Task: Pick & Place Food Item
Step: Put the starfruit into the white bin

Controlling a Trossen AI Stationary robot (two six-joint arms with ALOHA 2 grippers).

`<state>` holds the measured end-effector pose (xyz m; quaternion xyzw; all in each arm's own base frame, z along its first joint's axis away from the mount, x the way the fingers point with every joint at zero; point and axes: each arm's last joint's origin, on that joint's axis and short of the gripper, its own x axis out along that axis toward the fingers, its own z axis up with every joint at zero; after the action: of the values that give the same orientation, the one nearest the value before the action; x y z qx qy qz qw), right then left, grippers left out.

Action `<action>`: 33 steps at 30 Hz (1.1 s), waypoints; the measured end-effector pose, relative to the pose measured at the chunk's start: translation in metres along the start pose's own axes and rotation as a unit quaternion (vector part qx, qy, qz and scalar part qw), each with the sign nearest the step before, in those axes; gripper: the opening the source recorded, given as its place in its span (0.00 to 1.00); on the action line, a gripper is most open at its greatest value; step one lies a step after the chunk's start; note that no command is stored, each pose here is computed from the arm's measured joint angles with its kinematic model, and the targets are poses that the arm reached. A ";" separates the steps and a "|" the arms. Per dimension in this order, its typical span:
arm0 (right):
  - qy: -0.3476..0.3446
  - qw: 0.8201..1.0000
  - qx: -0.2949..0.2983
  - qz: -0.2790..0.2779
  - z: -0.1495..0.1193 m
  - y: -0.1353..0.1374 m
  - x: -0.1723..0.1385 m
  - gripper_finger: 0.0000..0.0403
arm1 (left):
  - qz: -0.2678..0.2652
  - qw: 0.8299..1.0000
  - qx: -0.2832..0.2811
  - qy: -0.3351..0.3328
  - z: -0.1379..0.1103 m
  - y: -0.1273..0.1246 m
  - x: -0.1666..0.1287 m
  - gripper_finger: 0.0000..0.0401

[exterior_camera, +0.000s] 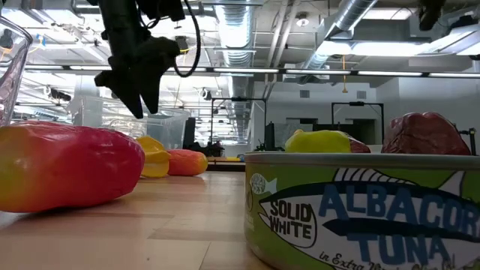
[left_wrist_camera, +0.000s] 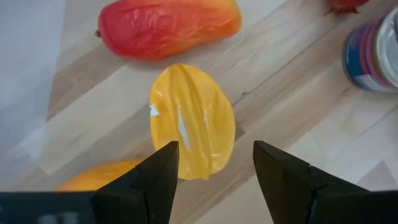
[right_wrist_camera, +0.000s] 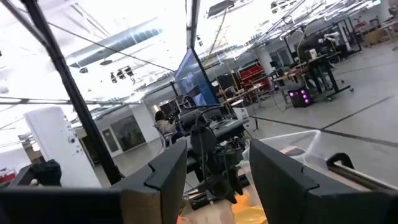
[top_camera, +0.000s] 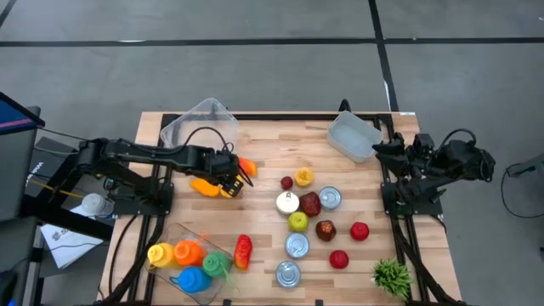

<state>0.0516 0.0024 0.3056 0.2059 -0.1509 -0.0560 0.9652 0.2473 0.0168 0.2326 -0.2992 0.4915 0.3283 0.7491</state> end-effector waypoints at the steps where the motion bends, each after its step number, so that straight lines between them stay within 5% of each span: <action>1: -0.001 1.000 0.002 -0.003 -0.004 -0.002 -0.001 0.41 | 0.001 1.000 -0.007 0.001 0.000 0.000 0.001 0.49; 18: 0.007 0.999 0.032 -0.025 -0.037 -0.017 -0.003 0.41 | 0.048 0.997 -0.005 0.063 -0.003 -0.013 0.049 0.43; 25: 0.009 0.999 0.029 -0.024 -0.038 -0.017 -0.003 0.39 | 0.035 0.996 -0.007 0.081 -0.004 -0.014 0.049 0.29; 33: 0.064 0.998 0.005 0.013 -0.049 -0.017 -0.002 0.13 | 0.034 0.996 -0.006 0.081 -0.003 -0.014 0.049 0.06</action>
<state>0.0639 0.0059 0.2551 0.2122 -0.0917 -0.0293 0.9725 0.2710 0.0156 0.1871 -0.3125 0.5581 0.3316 0.6935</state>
